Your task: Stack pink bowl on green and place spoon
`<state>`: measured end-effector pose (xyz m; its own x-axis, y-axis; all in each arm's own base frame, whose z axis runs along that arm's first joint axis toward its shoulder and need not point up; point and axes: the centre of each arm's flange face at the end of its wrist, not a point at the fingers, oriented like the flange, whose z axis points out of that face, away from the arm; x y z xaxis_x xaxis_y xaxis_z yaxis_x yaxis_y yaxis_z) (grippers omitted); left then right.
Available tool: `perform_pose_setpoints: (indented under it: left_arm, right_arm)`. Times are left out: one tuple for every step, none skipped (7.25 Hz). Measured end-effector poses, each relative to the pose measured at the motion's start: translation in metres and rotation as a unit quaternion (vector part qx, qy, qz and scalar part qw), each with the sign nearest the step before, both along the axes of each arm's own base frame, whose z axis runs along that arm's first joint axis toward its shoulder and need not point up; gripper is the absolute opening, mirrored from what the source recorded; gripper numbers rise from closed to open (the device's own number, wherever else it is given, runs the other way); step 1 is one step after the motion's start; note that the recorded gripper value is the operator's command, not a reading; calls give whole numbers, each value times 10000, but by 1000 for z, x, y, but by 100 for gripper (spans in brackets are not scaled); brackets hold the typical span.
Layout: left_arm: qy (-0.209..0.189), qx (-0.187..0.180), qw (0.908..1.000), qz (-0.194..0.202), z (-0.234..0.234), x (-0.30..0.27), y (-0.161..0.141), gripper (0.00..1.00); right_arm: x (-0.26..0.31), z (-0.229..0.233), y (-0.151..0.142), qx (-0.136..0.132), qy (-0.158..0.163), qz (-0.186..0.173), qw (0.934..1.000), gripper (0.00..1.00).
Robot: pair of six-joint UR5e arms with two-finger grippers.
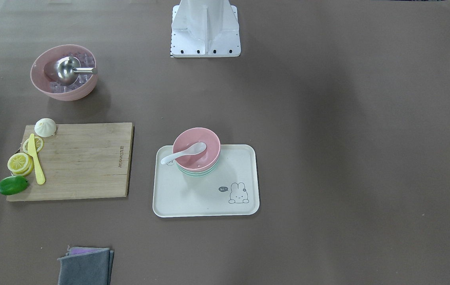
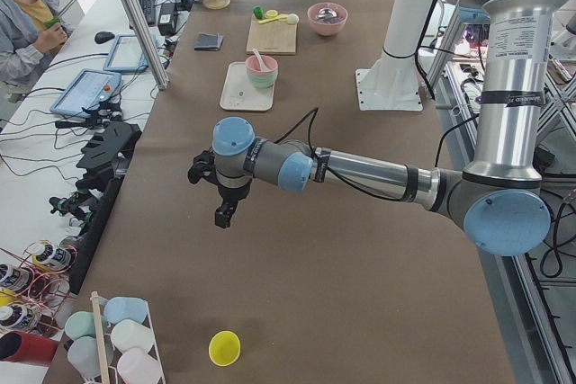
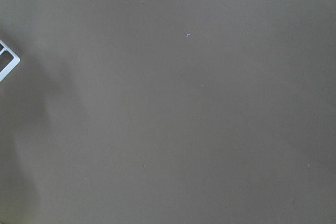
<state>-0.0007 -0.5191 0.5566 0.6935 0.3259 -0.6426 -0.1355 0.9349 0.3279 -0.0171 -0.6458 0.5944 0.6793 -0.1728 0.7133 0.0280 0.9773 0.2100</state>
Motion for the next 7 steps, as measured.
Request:
perform_pose_setpoints:
  left_arm:
    - [5,-43,10000,4,0,0,-2,98]
    - [13,-64,10000,0,0,0,-2,98]
    - [25,-93,10000,-24,0,0,-2,98]
    - [40,-123,9999,-55,-1,0,-2,98]
    - [50,-134,9999,-71,-2,0,-1,98]
    - [54,-138,9999,-77,-2,0,0,98]
    - [55,-144,9999,-79,-2,0,0,98]
  right_arm:
    - [0,-2,-1,18,1,7,10000,100]
    - [0,-4,-1,26,0,14,10000,100]
    - [0,-5,-1,27,0,16,10000,100]
    - [0,-4,0,16,1,18,10000,100]
    - [0,-3,0,6,2,17,10000,100]
    - [0,-2,1,-4,1,14,10000,100]
    - [0,-1,1,-18,-3,11,10000,100]
